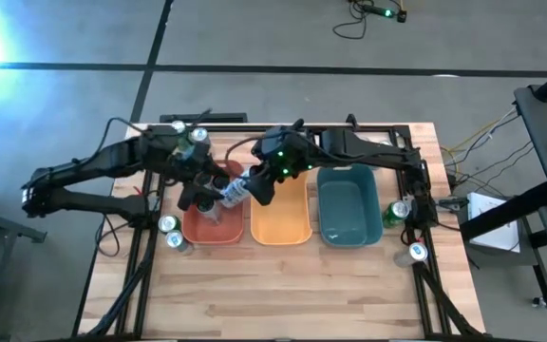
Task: Sort soda cans
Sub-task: Put the white soda can into the orange bin
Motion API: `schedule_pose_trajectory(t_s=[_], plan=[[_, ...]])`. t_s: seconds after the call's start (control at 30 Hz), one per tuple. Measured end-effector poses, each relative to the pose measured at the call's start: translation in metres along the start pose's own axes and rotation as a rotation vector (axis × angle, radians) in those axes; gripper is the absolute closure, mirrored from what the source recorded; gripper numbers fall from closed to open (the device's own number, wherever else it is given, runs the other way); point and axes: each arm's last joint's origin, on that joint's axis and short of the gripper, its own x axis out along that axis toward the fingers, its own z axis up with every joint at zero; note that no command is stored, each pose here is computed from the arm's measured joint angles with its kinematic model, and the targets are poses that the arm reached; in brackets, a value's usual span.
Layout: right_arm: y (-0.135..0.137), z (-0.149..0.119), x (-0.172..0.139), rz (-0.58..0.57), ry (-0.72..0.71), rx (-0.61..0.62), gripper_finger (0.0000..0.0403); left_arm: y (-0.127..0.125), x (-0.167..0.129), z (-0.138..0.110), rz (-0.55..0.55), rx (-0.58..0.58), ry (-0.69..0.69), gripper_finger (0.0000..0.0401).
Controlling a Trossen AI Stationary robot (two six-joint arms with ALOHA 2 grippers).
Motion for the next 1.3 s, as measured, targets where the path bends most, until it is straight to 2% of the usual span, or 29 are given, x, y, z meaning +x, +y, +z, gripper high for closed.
schedule_pose_trajectory(t_s=[0.1, 0.37, 0.73, 1.03, 1.17, 1.3], plan=[[0.006, -0.004, 0.0, 0.009, 0.017, -0.03, 0.015, 0.003, 0.007, 0.001, -0.006, -0.004, 0.013, 0.0074], [0.011, -0.007, 0.001, 0.026, 0.027, -0.056, 0.015, 0.007, 0.026, 0.004, -0.157, 0.009, 0.034, 0.0074], [0.011, -0.008, 0.002, 0.019, 0.031, -0.086, 0.015, 0.023, 0.06, 0.001, -0.135, -0.063, 0.087, 0.0082], [0.011, -0.007, 0.002, 0.022, 0.028, -0.071, 0.015, 0.022, 0.059, 0.004, -0.16, -0.049, 0.066, 0.0166], [0.011, -0.007, 0.002, 0.021, 0.028, -0.072, 0.015, 0.021, 0.059, 0.003, -0.157, -0.037, 0.066, 0.0165], [0.011, -0.007, 0.002, 0.021, 0.024, -0.072, 0.015, 0.02, 0.058, 0.004, -0.166, -0.034, 0.064, 0.0139]])
